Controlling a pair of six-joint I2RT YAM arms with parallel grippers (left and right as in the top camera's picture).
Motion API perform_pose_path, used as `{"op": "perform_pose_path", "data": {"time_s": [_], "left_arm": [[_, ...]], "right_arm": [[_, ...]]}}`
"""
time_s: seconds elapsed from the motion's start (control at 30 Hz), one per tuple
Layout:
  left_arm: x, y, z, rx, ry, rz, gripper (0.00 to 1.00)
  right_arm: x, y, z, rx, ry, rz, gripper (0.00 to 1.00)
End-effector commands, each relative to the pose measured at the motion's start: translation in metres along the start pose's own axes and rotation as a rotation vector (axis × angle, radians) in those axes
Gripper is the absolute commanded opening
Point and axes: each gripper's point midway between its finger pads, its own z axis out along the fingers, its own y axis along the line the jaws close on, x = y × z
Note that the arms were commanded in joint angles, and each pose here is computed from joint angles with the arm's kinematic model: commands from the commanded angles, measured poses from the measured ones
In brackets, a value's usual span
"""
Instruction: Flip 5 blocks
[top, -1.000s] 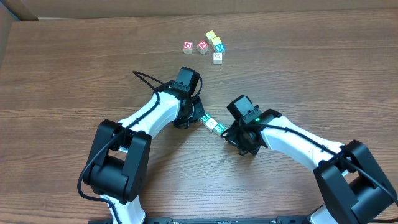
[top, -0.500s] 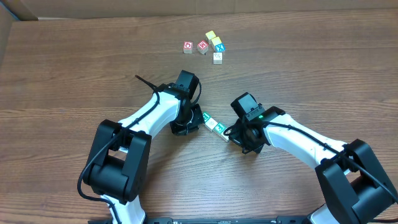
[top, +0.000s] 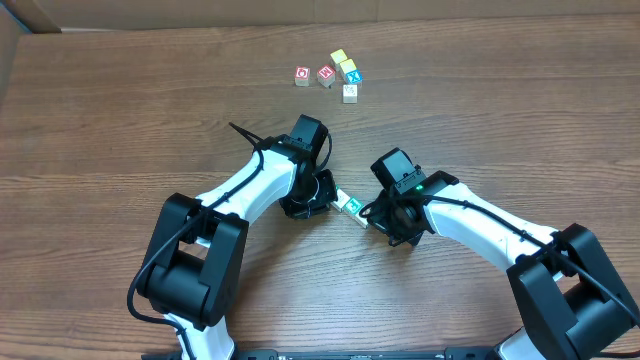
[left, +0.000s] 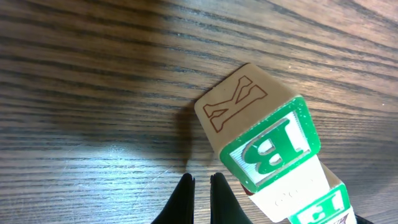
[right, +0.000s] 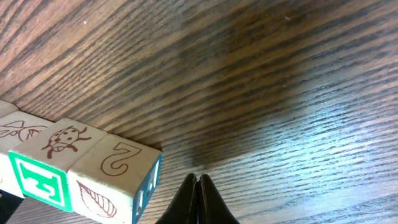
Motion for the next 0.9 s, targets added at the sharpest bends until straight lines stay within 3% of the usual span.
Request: {"op": "perform_pose_path", "data": {"time_s": [0.0, 0.87], "left_arm": [[-0.001, -0.011, -0.006, 0.041, -0.003, 0.007, 0.04], [-0.009, -0.03, -0.015, 0.119, -0.016, 0.013, 0.04]], "right_arm": [[-0.004, 0.009, -0.004, -0.019, -0.02, -0.018, 0.04], [-0.004, 0.009, -0.004, -0.019, -0.02, -0.018, 0.04]]}}
